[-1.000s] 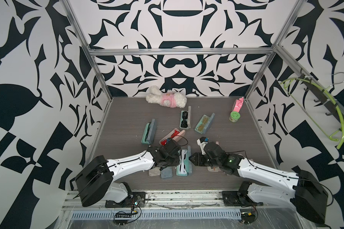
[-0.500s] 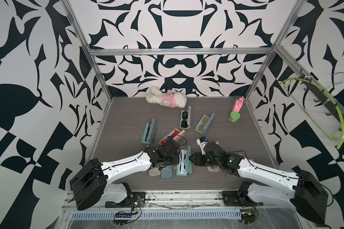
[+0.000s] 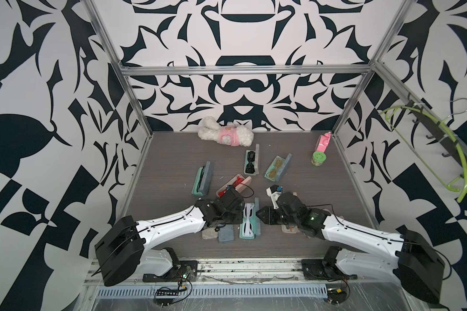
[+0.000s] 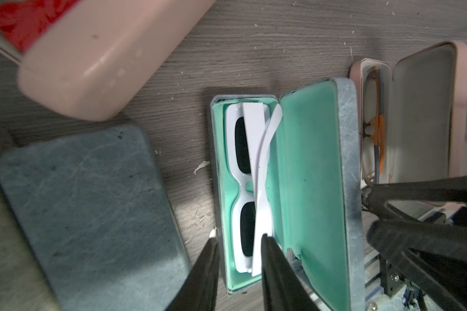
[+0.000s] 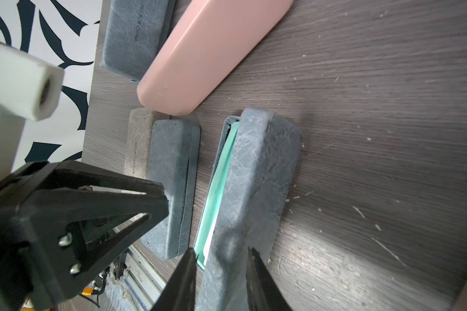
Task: Close the glasses case
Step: Move the glasses case to the center of the board, then close the glasses case at the center of the board.
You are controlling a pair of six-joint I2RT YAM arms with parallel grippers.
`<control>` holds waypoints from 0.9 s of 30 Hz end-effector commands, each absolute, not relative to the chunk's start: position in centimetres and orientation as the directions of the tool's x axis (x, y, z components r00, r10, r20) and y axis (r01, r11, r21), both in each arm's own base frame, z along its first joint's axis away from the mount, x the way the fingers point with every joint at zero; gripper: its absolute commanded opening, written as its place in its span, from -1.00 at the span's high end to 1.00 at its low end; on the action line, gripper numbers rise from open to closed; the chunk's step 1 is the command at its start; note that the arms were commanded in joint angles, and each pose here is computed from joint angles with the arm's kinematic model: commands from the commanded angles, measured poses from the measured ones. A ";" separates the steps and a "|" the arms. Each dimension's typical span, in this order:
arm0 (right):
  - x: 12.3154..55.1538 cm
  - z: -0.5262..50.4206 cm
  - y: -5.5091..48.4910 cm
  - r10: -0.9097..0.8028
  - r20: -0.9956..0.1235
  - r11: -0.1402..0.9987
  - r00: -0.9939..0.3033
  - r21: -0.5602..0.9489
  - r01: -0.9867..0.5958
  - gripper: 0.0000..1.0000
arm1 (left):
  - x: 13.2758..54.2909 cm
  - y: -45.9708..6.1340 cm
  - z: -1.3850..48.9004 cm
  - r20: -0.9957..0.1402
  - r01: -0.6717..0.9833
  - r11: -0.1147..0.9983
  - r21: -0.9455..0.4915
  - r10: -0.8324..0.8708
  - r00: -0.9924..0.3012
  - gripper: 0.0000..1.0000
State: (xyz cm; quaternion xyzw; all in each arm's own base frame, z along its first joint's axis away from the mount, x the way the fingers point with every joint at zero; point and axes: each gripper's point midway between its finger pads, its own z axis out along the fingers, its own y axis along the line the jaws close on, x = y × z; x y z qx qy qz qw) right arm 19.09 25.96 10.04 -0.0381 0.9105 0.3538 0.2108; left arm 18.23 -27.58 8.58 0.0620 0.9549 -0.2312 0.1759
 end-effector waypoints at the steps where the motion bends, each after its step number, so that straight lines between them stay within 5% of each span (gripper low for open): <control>1: 19.5 10.5 26.4 0.080 -0.433 0.729 -0.898 0.640 -0.244 0.34 | 17.7 -26.8 7.6 -0.342 0.206 0.898 -0.388 0.067 -0.937 0.38; 27: 19.7 9.1 26.4 0.082 -0.412 0.738 -0.907 0.637 -0.223 0.46 | 17.3 -26.7 6.6 -0.319 0.201 0.900 -0.388 0.073 -0.945 0.47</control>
